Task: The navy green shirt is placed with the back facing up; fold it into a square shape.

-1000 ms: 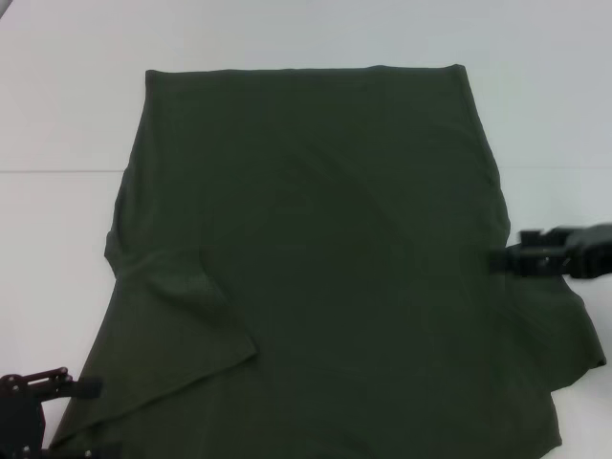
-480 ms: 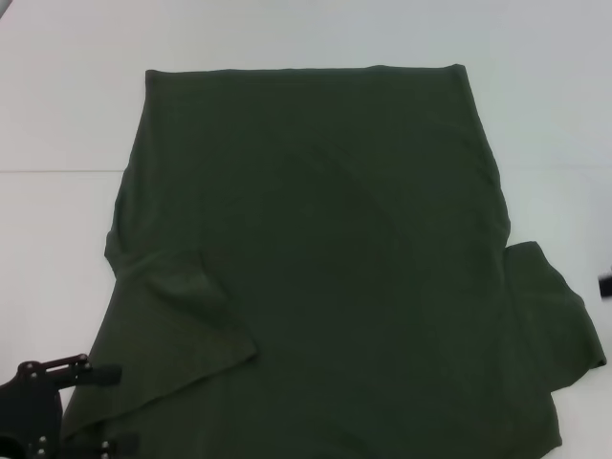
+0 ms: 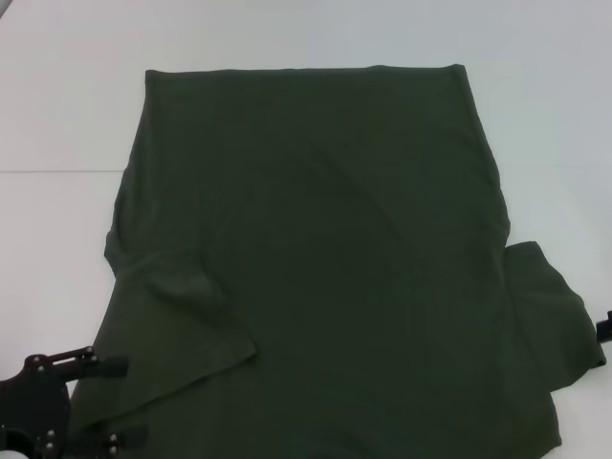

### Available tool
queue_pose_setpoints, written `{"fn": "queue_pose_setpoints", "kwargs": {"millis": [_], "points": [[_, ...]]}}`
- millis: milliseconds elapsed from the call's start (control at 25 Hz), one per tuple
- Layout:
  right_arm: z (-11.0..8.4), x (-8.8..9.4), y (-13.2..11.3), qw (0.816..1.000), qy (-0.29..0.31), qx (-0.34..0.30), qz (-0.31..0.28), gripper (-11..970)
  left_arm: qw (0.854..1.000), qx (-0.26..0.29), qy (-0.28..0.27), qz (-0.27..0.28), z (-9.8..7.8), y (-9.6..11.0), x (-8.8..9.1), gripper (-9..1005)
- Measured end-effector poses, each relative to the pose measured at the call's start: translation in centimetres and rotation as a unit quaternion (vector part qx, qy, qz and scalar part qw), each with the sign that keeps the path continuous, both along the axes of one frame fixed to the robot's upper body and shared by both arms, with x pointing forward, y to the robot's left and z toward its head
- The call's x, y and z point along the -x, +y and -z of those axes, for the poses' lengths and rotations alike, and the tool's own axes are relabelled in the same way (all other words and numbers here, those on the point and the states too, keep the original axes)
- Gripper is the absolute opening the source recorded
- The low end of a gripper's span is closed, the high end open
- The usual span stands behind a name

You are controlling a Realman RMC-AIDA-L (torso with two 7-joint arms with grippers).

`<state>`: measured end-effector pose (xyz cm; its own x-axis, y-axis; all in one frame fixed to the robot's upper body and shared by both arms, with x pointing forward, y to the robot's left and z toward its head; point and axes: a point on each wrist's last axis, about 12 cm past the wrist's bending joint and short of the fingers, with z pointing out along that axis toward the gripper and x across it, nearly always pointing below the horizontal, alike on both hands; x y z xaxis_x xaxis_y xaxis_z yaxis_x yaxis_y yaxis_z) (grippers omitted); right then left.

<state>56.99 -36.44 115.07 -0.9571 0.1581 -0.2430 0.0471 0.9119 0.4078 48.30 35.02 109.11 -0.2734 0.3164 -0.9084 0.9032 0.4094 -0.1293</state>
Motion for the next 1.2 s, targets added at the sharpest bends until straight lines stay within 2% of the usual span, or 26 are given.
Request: {"fn": "queue_pose_setpoints", "kwargs": {"millis": [160,600,1200], "points": [[0.4,-0.7,0.2,1.000,-0.018,0.010,0.010,894,1.000,0.000,-0.002,0.001,0.1,-0.1,0.0,887],[3.1,-1.7,1.3,1.000,-0.019,0.014,0.009,892,1.000,0.004,-0.012,0.002,0.0,-0.3,-0.1,888],[3.4,-2.4,2.6,0.999,-0.023,0.025,-0.007,887,1.000,0.004,-0.015,0.001,-0.1,-0.3,-0.1,888]]}}
